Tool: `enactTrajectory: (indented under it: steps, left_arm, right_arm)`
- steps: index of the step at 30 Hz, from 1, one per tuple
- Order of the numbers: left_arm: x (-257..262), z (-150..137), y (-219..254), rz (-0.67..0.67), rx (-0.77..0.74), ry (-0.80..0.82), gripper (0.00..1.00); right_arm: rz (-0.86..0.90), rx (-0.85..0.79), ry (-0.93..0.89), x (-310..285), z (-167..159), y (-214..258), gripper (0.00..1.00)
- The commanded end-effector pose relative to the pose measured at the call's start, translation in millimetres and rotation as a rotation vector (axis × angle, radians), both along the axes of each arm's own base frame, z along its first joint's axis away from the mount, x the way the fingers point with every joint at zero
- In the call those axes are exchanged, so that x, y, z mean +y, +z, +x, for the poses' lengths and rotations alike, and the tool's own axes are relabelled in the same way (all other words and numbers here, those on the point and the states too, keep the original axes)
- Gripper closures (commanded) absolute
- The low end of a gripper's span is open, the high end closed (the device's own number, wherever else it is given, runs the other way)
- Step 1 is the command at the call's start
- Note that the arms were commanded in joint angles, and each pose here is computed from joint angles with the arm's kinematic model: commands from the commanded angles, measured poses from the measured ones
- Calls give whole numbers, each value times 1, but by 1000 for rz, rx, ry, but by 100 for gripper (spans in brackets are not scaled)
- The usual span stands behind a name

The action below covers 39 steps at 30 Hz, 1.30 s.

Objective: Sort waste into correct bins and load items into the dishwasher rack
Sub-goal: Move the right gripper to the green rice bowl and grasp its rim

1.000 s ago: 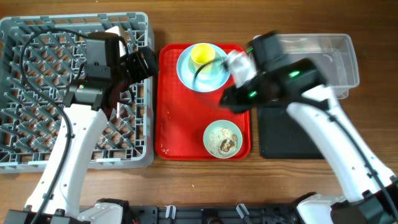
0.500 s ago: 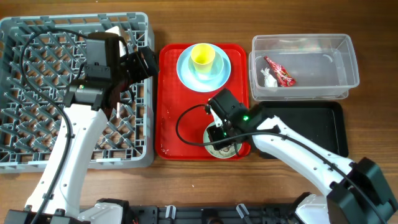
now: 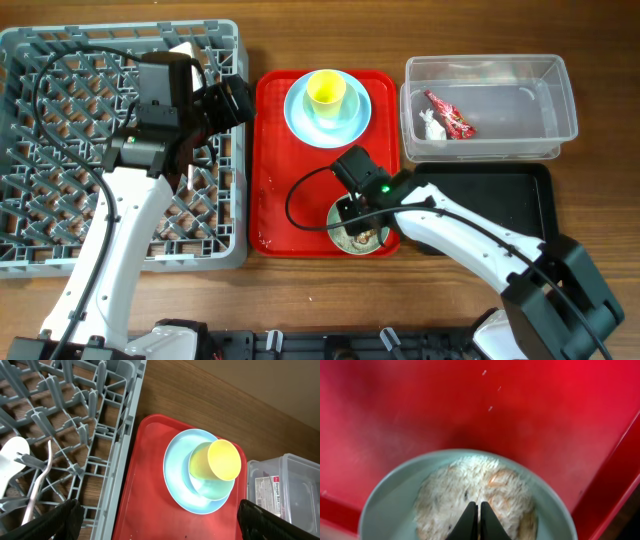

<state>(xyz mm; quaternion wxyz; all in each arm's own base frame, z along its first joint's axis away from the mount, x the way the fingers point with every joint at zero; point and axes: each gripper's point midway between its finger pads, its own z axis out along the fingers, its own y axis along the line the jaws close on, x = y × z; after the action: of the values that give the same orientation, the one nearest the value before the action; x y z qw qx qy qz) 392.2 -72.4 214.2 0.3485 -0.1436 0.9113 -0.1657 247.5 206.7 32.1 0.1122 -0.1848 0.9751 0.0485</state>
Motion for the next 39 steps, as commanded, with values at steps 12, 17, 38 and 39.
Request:
enactTrajectory:
  steps: [12,17,38,39]
  left_arm:
    - [-2,-1,4,-18,-8,-3,0]
    - [-2,-1,4,-18,-8,-3,0]
    - [-2,-1,4,-18,-8,-3,0]
    - [-2,-1,4,-18,-8,-3,0]
  right_arm:
    - [-127,-275,-115,-25,57,11,94]
    - [-68,-351,-192,-32,87,21,94]
    - [208,-24,281,26,-16,44,64]
    - [197,-36,292,29,-16,41,64]
